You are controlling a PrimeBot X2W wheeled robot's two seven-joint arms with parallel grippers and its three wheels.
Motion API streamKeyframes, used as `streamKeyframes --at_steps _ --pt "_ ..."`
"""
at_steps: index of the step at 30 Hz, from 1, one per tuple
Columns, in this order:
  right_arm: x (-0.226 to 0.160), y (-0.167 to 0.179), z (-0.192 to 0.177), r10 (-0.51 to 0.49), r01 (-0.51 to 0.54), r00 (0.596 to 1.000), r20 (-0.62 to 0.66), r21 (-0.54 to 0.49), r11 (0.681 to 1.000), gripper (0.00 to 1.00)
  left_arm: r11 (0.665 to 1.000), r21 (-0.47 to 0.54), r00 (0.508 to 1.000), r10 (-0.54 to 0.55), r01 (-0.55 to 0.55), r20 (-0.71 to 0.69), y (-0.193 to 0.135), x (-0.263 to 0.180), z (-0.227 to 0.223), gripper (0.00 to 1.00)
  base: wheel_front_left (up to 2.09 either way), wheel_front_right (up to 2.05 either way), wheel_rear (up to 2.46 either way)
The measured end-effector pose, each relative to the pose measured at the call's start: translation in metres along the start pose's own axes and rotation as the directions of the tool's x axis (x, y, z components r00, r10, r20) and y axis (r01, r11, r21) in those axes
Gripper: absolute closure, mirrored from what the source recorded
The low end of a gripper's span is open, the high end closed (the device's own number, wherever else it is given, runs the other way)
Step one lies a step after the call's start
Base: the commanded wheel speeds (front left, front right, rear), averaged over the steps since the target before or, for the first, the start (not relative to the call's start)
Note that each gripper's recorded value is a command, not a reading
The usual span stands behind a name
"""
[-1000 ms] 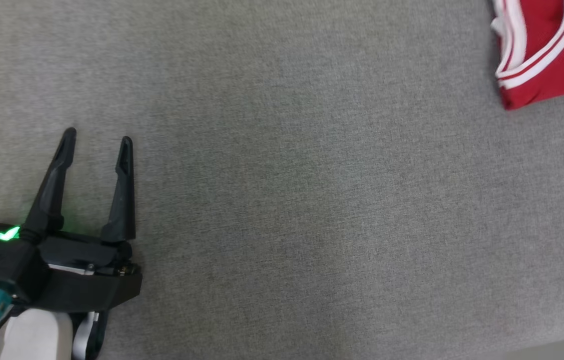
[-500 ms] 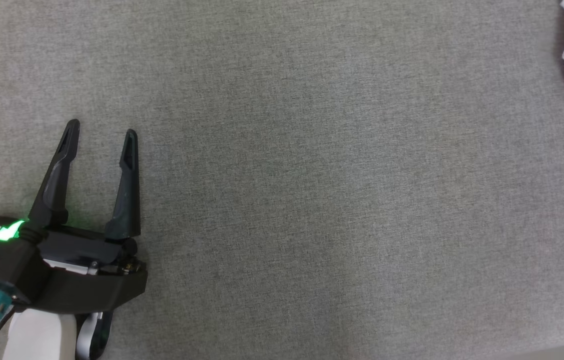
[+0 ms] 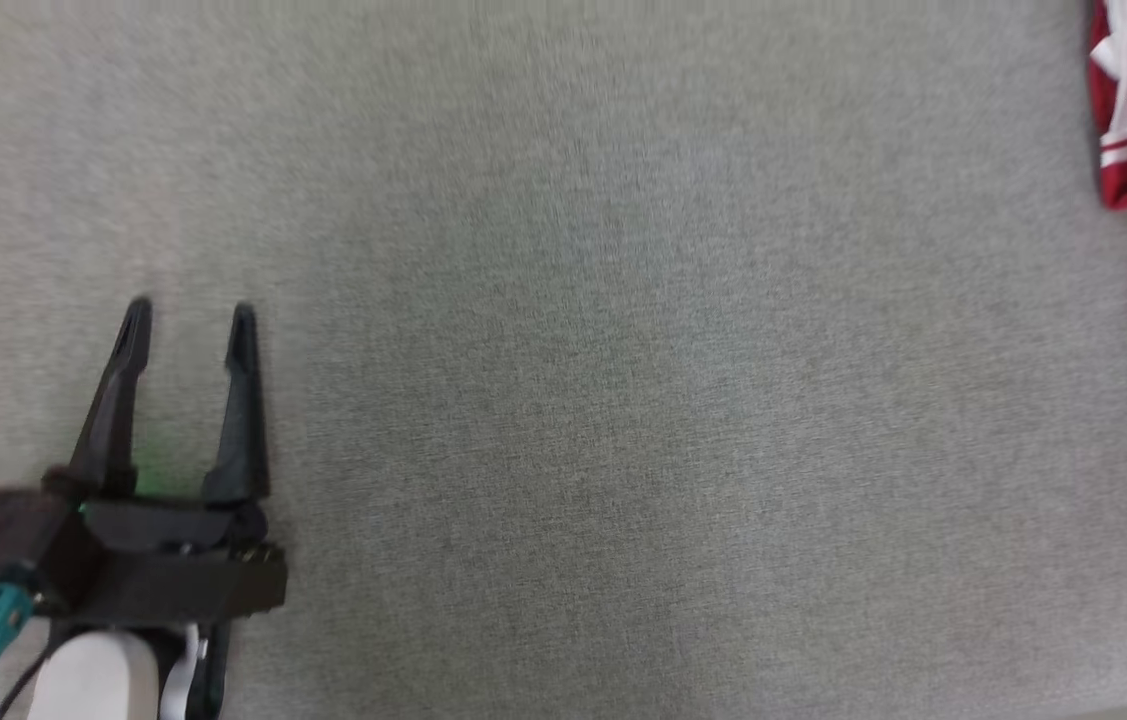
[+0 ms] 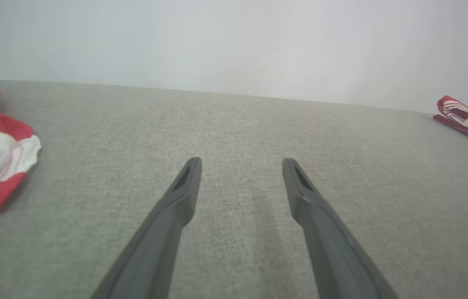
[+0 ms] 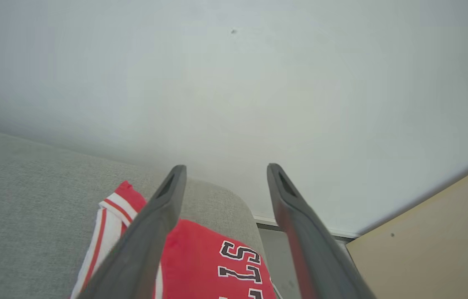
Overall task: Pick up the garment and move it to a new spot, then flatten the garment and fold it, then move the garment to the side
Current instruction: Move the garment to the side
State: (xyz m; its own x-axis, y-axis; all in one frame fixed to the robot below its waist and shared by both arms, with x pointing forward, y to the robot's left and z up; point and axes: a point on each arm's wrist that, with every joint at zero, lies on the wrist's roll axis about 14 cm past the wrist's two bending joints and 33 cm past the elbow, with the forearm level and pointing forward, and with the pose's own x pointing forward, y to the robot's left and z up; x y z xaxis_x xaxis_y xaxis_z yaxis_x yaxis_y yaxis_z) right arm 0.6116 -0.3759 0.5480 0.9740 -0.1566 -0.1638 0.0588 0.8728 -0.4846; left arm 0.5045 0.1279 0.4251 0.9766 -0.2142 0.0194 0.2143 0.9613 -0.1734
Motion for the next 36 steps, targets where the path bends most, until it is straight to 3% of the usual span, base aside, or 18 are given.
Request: streamKeyframes --at_steps 9,14,27,36 --pt "-0.049 0.067 0.057 0.133 -0.169 0.954 0.267 0.115 0.979 0.0 0.991 0.036 0.992 0.125 -0.125 0.019 0.027 -0.042 0.032 0.0 0.0 0.0 0.0" --pt "-0.093 0.091 0.066 0.138 -0.229 0.922 0.362 0.221 0.948 0.0 0.984 0.059 0.985 0.168 -0.17 0.037 0.035 -0.07 0.05 0.0 0.0 0.0 0.0" --pt "-0.208 0.154 0.034 0.153 -0.321 0.913 0.378 0.434 0.842 0.0 0.974 0.077 0.972 0.202 -0.212 0.12 0.034 -0.12 0.093 0.0 0.0 0.0 0.0" --pt "-0.251 0.191 0.032 0.179 -0.369 0.905 0.386 0.503 0.782 0.0 0.969 0.079 0.966 0.221 -0.233 0.137 0.036 -0.138 0.1 0.0 0.0 0.0 0.0"
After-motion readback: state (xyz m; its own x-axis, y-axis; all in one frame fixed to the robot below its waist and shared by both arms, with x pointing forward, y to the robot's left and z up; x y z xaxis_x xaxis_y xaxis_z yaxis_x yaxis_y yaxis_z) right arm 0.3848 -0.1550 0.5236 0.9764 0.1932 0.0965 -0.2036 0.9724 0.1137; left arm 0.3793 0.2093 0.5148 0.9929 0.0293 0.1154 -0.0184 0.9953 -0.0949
